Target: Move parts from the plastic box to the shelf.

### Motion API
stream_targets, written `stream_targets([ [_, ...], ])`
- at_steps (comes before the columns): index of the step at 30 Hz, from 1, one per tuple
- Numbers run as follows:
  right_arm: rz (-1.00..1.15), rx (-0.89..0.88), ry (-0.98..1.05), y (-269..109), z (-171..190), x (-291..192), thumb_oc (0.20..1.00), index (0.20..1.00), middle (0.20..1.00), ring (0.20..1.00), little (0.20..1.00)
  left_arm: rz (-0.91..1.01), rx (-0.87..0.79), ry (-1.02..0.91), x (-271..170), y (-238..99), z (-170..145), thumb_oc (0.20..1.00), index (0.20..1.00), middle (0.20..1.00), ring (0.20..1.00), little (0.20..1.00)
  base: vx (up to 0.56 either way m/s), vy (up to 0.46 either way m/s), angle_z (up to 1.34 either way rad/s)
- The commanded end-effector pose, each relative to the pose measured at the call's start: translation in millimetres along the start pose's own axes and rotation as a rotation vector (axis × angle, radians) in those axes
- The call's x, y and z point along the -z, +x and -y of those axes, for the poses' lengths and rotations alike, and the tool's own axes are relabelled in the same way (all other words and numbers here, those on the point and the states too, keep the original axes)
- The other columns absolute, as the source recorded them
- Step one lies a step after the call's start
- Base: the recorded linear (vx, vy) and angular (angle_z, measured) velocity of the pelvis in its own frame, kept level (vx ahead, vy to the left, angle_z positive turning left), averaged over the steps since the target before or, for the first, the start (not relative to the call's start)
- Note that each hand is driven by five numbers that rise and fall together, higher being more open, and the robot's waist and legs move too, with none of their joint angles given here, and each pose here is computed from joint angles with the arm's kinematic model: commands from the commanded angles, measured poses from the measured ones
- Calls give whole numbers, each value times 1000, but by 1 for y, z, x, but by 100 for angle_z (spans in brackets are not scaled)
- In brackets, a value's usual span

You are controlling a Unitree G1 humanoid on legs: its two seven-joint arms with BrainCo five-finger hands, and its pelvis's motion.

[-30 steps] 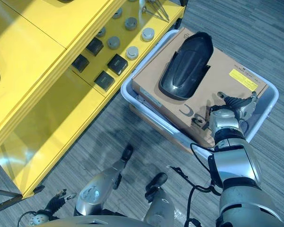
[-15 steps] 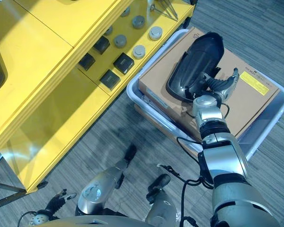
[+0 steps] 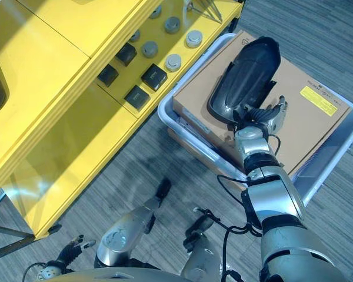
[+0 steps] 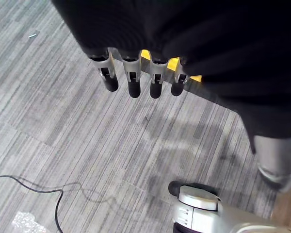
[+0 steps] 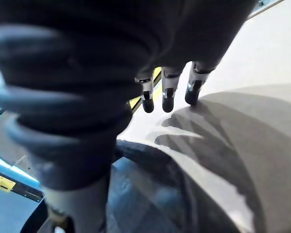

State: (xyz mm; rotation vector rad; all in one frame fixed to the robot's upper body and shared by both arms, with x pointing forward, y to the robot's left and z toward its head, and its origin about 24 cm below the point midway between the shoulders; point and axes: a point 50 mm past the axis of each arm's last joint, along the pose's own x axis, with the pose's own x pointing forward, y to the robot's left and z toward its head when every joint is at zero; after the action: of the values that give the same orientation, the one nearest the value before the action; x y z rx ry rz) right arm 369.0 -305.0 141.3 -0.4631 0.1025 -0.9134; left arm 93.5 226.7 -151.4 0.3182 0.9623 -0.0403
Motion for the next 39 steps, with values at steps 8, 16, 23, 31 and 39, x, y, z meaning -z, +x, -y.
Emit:
stream_targets([
  [8,18,34,-206,15,22,13,200,200,200,200,200,-11,-38,-4,2,0,-13,1000,1000,1000,1000,1000,-10,-1,2],
  [16,23,3,-227,16,21,11,200,200,200,200,200,0,-46,-12,-1,0,-14,1000,1000,1000,1000,1000,0,0,0],
  [23,29,-8,-223,18,24,11,200,200,200,200,200,9,-54,-14,-1,0,-17,1000,1000,1000,1000,1000,-1,-5,0],
  [31,123,-45,94,4,18,2,200,200,200,200,200,106,-91,-90,-11,-1,-26,1000,1000,1000,1000,1000,26,-69,-1],
  [39,99,-120,286,-44,21,44,200,200,200,200,200,391,13,-245,-87,1,-30,1000,1000,1000,1000,1000,114,-174,-21],
])
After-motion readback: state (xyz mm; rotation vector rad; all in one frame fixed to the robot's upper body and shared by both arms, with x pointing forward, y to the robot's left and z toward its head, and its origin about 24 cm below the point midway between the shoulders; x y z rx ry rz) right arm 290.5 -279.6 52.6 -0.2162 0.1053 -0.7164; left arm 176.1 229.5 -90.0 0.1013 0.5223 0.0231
